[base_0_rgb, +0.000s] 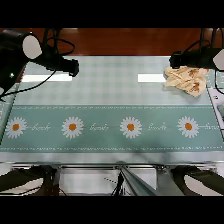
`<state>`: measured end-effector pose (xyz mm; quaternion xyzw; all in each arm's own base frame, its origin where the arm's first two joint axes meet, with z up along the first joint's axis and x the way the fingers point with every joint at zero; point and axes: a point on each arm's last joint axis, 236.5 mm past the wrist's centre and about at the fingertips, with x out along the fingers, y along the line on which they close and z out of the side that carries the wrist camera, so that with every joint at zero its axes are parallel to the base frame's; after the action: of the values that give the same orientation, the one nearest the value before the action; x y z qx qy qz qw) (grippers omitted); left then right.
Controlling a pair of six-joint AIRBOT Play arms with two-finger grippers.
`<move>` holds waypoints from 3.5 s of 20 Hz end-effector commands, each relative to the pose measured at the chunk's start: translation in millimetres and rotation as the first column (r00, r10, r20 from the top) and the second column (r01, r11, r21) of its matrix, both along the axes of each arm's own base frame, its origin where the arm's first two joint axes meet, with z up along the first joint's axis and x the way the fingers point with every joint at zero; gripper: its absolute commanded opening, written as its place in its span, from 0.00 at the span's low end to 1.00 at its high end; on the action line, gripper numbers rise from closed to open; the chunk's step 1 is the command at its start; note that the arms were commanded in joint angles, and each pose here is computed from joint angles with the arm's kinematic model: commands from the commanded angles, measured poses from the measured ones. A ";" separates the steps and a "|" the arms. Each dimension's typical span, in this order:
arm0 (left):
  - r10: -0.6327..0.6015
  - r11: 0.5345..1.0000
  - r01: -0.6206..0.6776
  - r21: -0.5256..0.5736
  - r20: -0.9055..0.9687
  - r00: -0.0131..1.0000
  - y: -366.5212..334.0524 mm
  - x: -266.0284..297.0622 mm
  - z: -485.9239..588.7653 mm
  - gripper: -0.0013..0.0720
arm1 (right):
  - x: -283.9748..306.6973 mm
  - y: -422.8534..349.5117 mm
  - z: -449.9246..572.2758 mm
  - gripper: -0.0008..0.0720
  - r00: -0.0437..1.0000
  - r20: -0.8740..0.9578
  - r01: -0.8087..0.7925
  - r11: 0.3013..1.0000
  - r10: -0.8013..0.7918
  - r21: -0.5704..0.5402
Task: Fold the shirts.
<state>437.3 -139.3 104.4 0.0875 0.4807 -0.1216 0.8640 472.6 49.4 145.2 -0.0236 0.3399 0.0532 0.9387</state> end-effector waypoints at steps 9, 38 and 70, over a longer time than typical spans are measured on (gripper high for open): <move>0.000 1.000 0.000 0.015 -0.043 0.999 -1.8 6.4 -23.9 0.98 | 52.3 -121.2 15.5 0.75 0.961 0.229 0.216 0.938 -0.155 -0.271; -0.045 0.998 0.055 -0.039 0.233 0.971 -3.6 -2.6 141.4 0.98 | 36.6 -109.6 57.9 0.05 0.977 0.103 0.175 0.977 -0.187 0.119; -0.022 0.997 0.032 -0.070 0.141 0.990 22.9 -124.3 138.8 0.98 | -131.4 212.5 -98.7 0.57 0.697 -0.537 -0.653 0.729 0.475 -0.203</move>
<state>313.6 -116.6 271.3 0.0627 0.3810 -0.1471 0.9106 318.1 306.6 49.1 -0.2298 0.5202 0.3471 0.7457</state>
